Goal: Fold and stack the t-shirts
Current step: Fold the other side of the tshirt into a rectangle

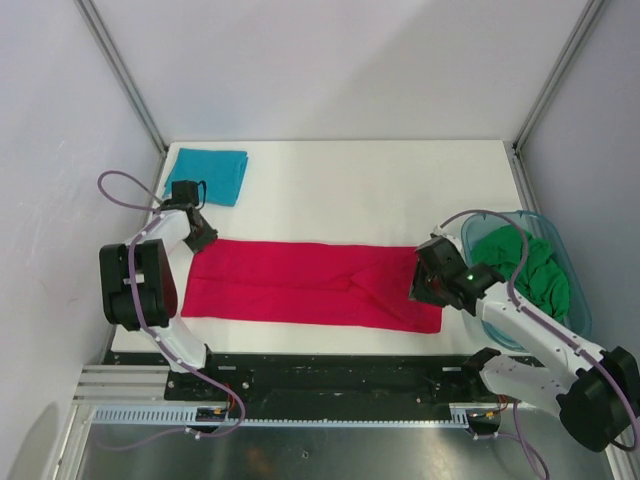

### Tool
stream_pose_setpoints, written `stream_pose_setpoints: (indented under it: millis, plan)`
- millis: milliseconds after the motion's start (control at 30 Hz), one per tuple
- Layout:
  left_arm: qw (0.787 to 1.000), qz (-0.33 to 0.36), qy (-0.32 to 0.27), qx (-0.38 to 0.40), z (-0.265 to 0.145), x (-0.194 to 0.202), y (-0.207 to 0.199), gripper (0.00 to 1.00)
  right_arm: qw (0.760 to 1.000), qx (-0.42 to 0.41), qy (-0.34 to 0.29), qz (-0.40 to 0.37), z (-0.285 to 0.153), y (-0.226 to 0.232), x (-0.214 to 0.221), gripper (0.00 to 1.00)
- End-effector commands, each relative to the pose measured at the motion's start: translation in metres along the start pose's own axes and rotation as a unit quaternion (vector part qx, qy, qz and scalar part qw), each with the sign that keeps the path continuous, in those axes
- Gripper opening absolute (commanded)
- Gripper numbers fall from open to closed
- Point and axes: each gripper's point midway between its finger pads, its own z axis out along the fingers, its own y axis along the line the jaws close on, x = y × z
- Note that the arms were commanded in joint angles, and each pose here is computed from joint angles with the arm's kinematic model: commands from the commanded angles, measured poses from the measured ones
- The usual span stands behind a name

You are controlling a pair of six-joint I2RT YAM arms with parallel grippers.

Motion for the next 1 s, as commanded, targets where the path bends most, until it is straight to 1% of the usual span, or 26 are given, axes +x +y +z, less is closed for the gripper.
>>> stream_pose_setpoints:
  millis: [0, 133, 333, 500, 733, 967]
  plan:
    - [0.998, 0.022, -0.017, 0.057, -0.021, -0.012, -0.025, 0.38, 0.996, -0.04, -0.074, 0.003, -0.01, 0.031, -0.046, 0.44]
    - [0.996, 0.041, -0.01, 0.077, -0.026, -0.003, -0.037, 0.39, 0.996, -0.028, -0.086, -0.014, 0.015, 0.043, -0.062, 0.43]
    - [0.994, 0.057, -0.006, 0.098, -0.033, 0.003, -0.047, 0.39, 0.994, -0.041, -0.099, -0.035, 0.051, 0.065, -0.078, 0.43]
    - [0.992, 0.061, -0.008, 0.108, -0.038, 0.001, -0.051, 0.39, 0.993, -0.048, -0.094, -0.056, 0.079, 0.078, -0.082, 0.43]
    - [0.992, 0.062, -0.006, 0.113, -0.039, 0.002, -0.053, 0.38, 0.991, -0.065, -0.087, -0.077, 0.1, 0.09, -0.081, 0.45]
    - [0.992, 0.061, -0.006, 0.113, -0.038, 0.001, -0.053, 0.38, 0.991, -0.076, -0.07, -0.084, 0.107, 0.095, -0.075, 0.44]
